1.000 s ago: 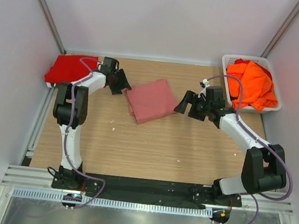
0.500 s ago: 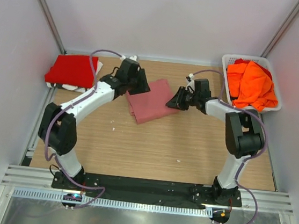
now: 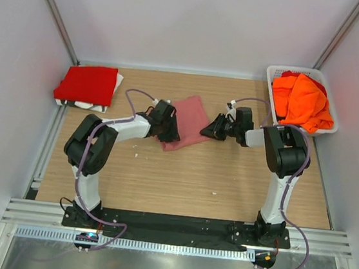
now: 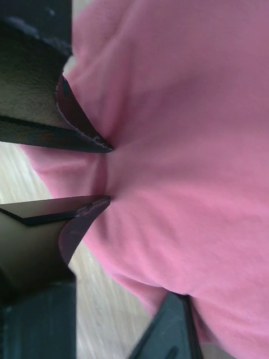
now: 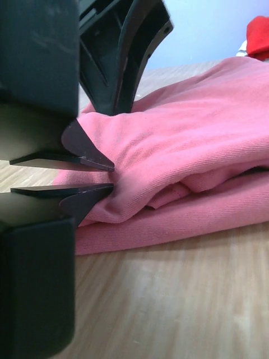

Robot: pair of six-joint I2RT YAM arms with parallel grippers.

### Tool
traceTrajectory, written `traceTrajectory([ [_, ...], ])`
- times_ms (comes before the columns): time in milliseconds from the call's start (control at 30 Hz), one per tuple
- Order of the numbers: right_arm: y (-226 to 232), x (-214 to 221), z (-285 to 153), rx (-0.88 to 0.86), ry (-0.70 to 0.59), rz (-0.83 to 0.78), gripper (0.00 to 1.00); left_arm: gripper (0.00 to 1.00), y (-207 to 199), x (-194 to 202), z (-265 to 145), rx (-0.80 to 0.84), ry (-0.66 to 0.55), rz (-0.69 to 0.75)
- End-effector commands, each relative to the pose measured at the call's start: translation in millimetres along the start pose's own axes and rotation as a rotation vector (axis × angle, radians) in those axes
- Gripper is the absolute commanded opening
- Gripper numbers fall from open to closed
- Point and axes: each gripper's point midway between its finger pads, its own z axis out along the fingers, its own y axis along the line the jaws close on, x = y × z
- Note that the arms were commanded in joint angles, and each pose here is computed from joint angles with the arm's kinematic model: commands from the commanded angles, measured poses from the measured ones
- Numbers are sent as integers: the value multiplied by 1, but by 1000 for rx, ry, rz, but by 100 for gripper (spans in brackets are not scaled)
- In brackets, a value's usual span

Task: Fold and stack the t-shirts
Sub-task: Fold the tshirt

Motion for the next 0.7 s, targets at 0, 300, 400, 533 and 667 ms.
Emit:
traceTrajectory([
  [0,-37,42,-5,118,49,85,21,38,29,30,-10,-70,3,3],
  [300,6,43,-38,187,-6,-4,51,43,40,19,-80,-194,-116,128],
  [400,49,27,-54,184,-46,-104,66,45,19,5,-114,-192,-182,172],
  [533,92,18,-78,169,-87,-179,71,49,1,-4,-142,-136,-240,172],
  [667,105,25,-107,183,-128,-192,73,72,3,-24,-153,-139,-296,179],
])
